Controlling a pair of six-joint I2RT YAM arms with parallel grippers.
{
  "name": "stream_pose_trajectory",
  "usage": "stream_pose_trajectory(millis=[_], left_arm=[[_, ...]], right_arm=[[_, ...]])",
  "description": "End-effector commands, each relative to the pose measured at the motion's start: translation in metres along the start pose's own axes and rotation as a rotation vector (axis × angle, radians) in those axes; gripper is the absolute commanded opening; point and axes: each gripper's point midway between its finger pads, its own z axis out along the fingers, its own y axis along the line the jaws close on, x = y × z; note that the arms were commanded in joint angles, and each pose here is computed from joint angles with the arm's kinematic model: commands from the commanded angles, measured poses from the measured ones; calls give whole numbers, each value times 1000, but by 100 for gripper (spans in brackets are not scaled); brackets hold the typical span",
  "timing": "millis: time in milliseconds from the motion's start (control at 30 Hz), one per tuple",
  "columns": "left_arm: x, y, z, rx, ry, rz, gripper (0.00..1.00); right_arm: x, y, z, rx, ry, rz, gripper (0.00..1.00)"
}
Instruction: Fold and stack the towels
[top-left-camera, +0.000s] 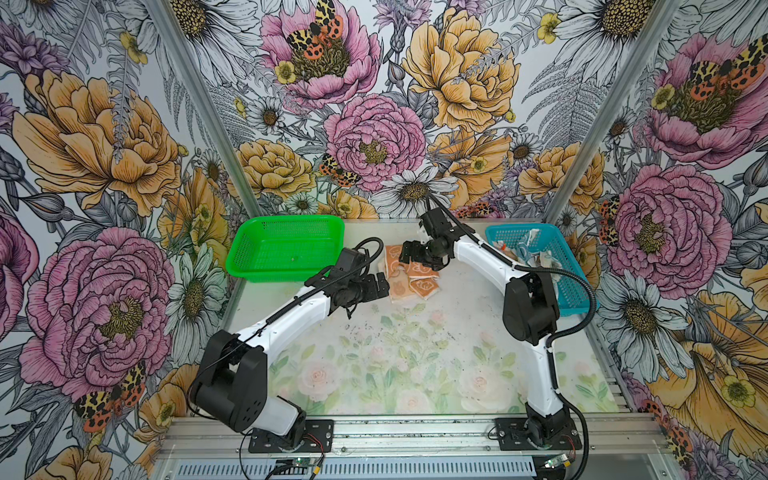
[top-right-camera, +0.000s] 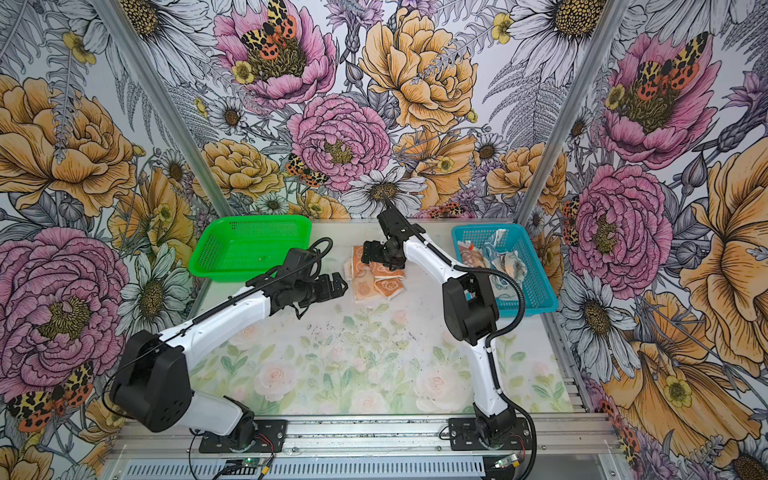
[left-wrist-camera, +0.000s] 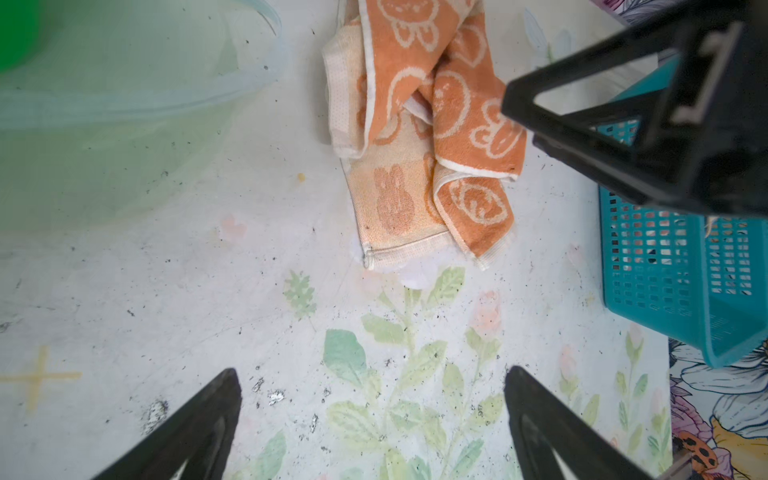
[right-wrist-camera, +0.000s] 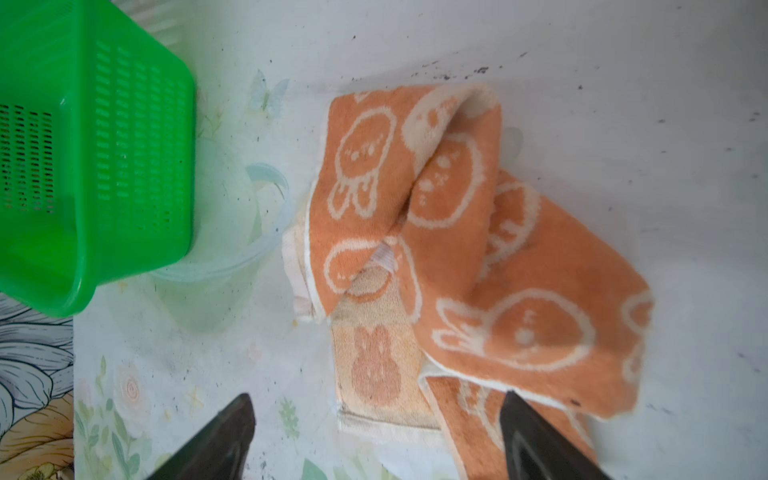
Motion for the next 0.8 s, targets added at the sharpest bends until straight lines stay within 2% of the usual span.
stream_pose_trajectory(millis=[0, 200, 300, 500, 767], left_arm=[[-20, -21, -4, 62, -31, 31, 99], [-22, -21, -1, 65, -25, 21, 99], [-19, -13, -2, 71, -17, -13, 99], [-17, 7, -11, 67, -34, -64, 99], [-12, 13, -15, 65, -34, -71, 99]], right_arm=[[24, -16, -8, 90, 11, -88, 92], [66, -30, -1, 155, 65, -191, 78], [77, -31, 2, 226, 67, -283, 77], [87, -32, 10, 353, 64, -430, 72], [93, -36, 24, 529, 57, -592, 63]])
